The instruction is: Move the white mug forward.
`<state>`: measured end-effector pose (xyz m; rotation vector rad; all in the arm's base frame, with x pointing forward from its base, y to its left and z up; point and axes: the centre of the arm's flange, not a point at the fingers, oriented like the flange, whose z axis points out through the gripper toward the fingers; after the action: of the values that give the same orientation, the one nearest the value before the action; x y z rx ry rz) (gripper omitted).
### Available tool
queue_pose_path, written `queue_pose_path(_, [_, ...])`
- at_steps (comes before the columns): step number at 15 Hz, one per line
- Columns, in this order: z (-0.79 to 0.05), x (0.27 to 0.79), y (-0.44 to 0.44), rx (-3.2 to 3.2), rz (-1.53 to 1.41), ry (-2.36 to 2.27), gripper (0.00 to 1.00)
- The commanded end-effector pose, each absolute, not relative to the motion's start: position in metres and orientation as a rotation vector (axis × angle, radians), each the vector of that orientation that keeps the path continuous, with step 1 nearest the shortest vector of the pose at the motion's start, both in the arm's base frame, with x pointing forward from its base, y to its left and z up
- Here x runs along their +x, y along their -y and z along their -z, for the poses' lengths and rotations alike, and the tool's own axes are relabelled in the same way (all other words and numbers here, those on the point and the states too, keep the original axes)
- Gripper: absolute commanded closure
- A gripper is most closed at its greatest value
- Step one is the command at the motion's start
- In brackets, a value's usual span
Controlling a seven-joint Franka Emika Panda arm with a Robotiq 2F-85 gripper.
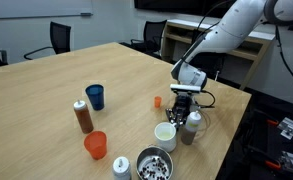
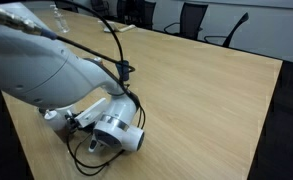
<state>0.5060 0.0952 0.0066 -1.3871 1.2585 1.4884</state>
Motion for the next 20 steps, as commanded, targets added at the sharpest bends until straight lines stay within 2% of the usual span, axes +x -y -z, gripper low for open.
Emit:
queue_pose_path(1, [-0.013,0.512,-0.093,-1.395,-1.504,-1.243,0.55])
queue_pose_path(2, [-0.015,0.513,-0.093,-1.392,-1.506,-1.236,0.46])
queue_pose_path(3, [-0.009,0.51,-0.095,-1.39,-1.484,-1.249,0.65])
queue_pose_path(6, [-0.01,0.512,-0.095,-1.391,-1.483,-1.244,0.46])
queue_pose_path(9, [-0.01,0.512,-0.095,-1.391,-1.483,-1.244,0.46])
queue_pose_path(10, [-0.01,0.512,-0.095,-1.391,-1.483,-1.244,0.21])
queue_pose_path(12, [-0.013,0.51,-0.095,-1.392,-1.449,-1.287,0.15])
queue_pose_path(14, [-0.019,0.507,-0.097,-1.417,-1.397,-1.329,0.02])
queue_pose_path(20, [-0.062,0.513,-0.099,-1.449,-1.116,-1.415,0.0])
